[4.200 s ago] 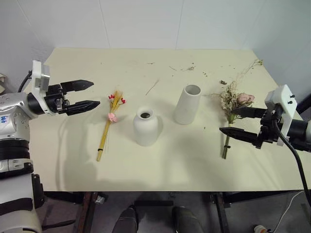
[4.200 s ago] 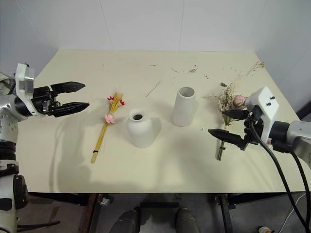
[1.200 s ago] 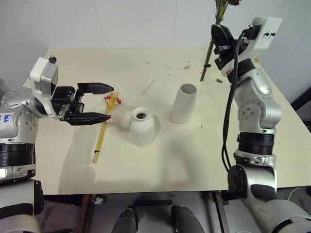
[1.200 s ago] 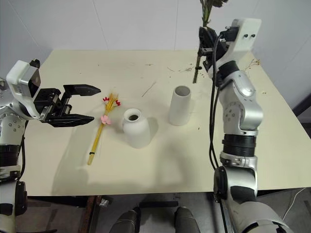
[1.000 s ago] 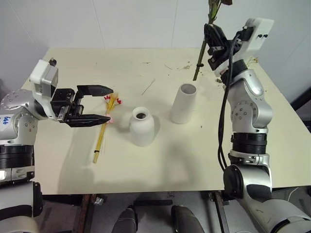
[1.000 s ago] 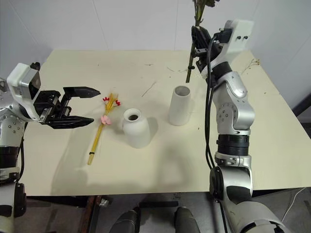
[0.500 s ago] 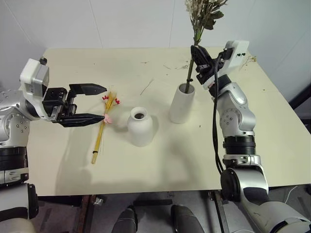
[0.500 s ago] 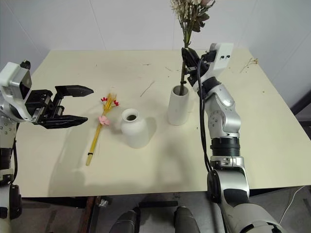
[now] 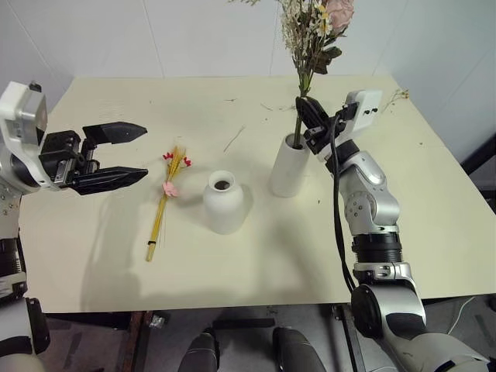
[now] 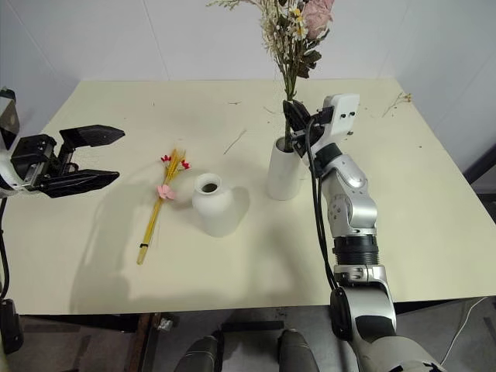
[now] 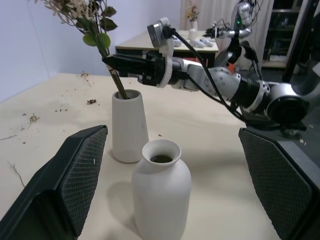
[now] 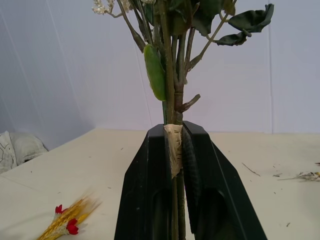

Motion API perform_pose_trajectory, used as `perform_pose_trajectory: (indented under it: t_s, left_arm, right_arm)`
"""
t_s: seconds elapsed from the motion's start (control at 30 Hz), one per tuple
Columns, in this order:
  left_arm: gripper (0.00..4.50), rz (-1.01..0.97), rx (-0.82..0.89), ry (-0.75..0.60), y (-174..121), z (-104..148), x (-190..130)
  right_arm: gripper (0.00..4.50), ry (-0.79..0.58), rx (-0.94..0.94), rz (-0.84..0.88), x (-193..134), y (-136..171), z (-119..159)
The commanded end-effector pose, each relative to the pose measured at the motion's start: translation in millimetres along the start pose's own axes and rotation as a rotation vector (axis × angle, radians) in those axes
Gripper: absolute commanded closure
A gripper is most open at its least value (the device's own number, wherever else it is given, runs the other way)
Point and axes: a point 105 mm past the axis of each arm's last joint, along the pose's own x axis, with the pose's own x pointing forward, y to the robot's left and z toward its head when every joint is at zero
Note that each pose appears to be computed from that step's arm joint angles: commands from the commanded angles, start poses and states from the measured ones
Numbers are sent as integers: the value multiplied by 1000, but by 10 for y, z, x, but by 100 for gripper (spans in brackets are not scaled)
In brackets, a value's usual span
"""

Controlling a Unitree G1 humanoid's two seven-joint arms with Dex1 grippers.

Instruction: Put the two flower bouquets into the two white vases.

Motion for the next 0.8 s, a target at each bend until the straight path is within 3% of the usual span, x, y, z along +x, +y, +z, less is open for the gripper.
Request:
perform_pose_trajectory:
  t_s: [0.03, 0.2, 0.47, 0.63, 0.8]
  left_arm:
    - [0, 24, 25, -77, -13, 170, 1]
    - [0, 50, 2, -125, 27, 192, 24]
    - [0, 55, -17, -154, 77, 176, 76]
    - [0, 61, -17, -144, 91, 156, 81]
    - [0, 68, -26, -139, 131, 84, 119]
  right_arm:
    - [447, -72, -26, -5, -18, 25, 165]
    - [447, -73, -33, -15, -44, 19, 145]
    - [173, -77, -74, -38, -153, 7, 240]
    - [2, -16, -135, 31, -474, 81, 411]
    - [2, 138, -192, 167, -867, 230, 506]
